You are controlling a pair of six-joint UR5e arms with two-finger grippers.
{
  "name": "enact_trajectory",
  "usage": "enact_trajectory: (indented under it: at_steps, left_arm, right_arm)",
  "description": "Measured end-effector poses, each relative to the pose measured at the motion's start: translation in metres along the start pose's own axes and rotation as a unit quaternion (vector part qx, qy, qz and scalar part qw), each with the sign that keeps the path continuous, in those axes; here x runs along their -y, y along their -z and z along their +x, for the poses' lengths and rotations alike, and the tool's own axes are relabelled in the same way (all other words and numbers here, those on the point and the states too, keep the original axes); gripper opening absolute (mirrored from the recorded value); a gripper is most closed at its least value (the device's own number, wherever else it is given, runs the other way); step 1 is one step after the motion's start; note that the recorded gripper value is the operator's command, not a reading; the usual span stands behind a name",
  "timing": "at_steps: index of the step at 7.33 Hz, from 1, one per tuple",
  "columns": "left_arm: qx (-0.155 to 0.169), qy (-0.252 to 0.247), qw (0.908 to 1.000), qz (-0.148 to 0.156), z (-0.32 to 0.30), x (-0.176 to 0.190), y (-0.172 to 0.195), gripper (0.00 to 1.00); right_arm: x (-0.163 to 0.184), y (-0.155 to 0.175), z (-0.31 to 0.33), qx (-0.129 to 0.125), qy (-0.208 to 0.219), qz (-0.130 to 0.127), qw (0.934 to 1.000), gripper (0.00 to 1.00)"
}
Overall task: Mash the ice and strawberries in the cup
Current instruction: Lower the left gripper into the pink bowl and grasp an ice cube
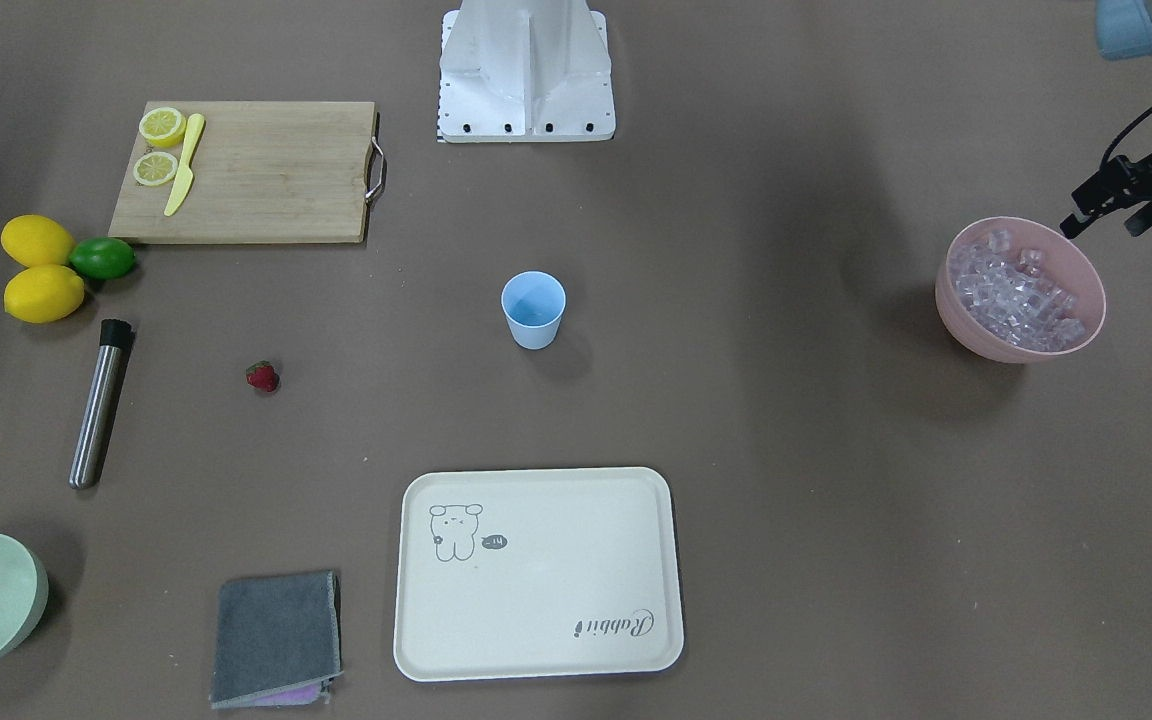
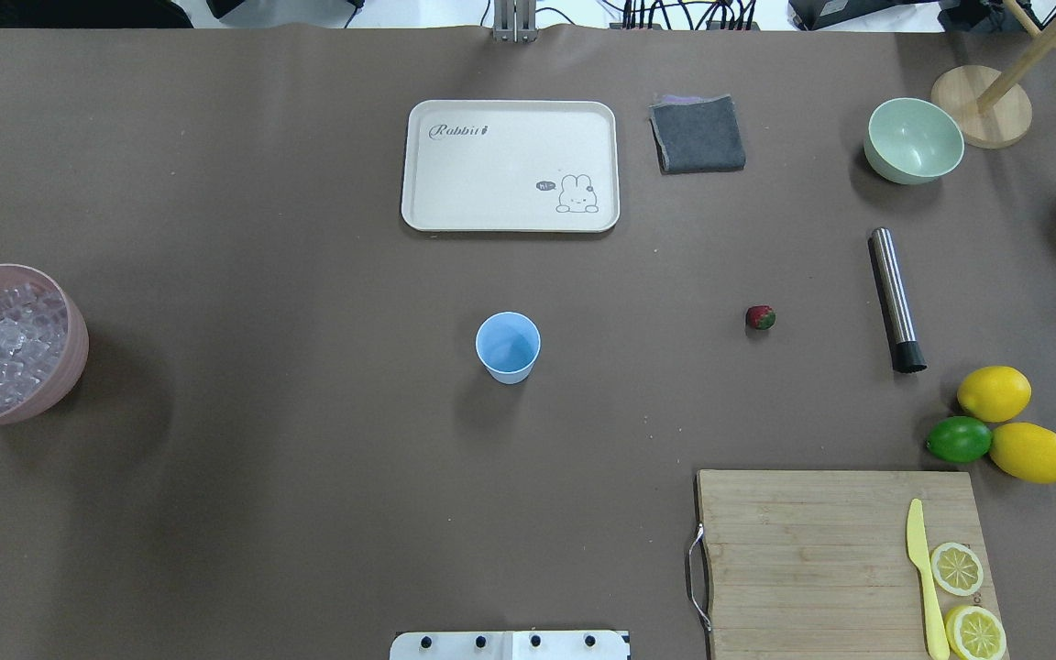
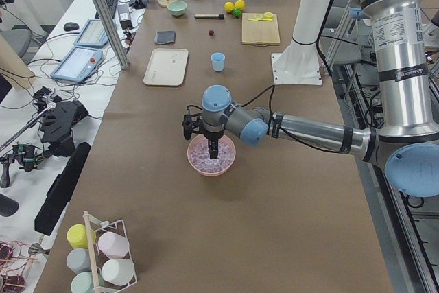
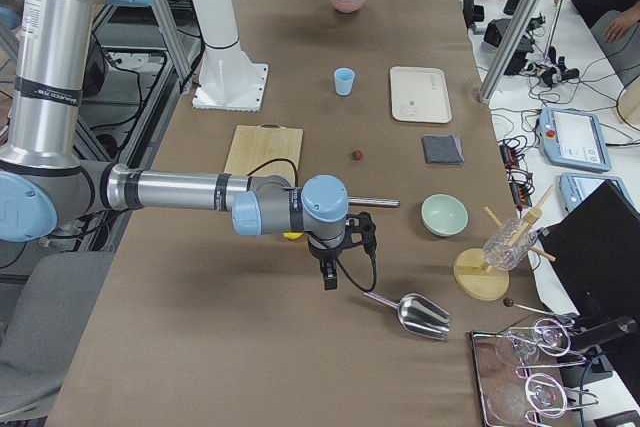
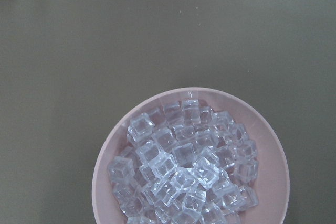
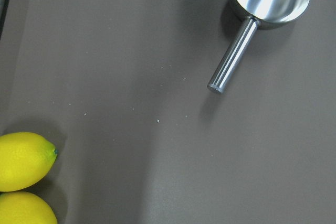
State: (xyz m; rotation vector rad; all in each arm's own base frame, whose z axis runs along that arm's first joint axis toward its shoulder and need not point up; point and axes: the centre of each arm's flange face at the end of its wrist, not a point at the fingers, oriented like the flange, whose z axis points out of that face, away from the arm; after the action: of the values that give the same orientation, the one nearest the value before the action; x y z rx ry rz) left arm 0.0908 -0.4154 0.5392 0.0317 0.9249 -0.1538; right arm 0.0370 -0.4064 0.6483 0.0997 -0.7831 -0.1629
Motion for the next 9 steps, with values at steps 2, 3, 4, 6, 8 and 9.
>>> enact_trajectory:
  at_steps: [2, 3, 4, 6, 8, 9]
  left_arm:
    - [-0.008, 0.016, 0.9998, -0.01, 0.0, -0.016, -0.034, 0.94]
    - [0.0, 0.017, 0.9998, -0.009, 0.0, -0.024, -0.048, 0.94]
    - [0.011, 0.011, 0.9998, -0.009, 0.002, -0.031, -0.061, 0.94]
    - [0.018, -0.007, 0.9997, -0.013, 0.009, -0.039, -0.075, 0.87]
    - [0.021, -0.011, 0.9996, -0.016, 0.009, -0.042, -0.081, 0.82]
    - [0.022, -0.011, 0.9996, -0.017, 0.008, -0.042, -0.083, 0.81]
  right_arm:
    - [-0.002, -0.007, 0.006, -0.001, -0.004, -0.006, 1.0, 1.0]
    - [-0.003, -0.007, 0.008, -0.005, -0.004, -0.007, 1.0, 1.0]
    - [-0.003, -0.007, 0.009, -0.011, -0.004, -0.006, 0.9999, 1.0]
    - [-0.003, -0.006, 0.009, -0.016, -0.003, -0.006, 0.9999, 1.0]
    - [-0.003, -0.006, 0.01, -0.017, -0.004, -0.006, 0.9998, 1.0]
    - [-0.003, -0.006, 0.01, -0.017, -0.004, -0.006, 0.9998, 1.0]
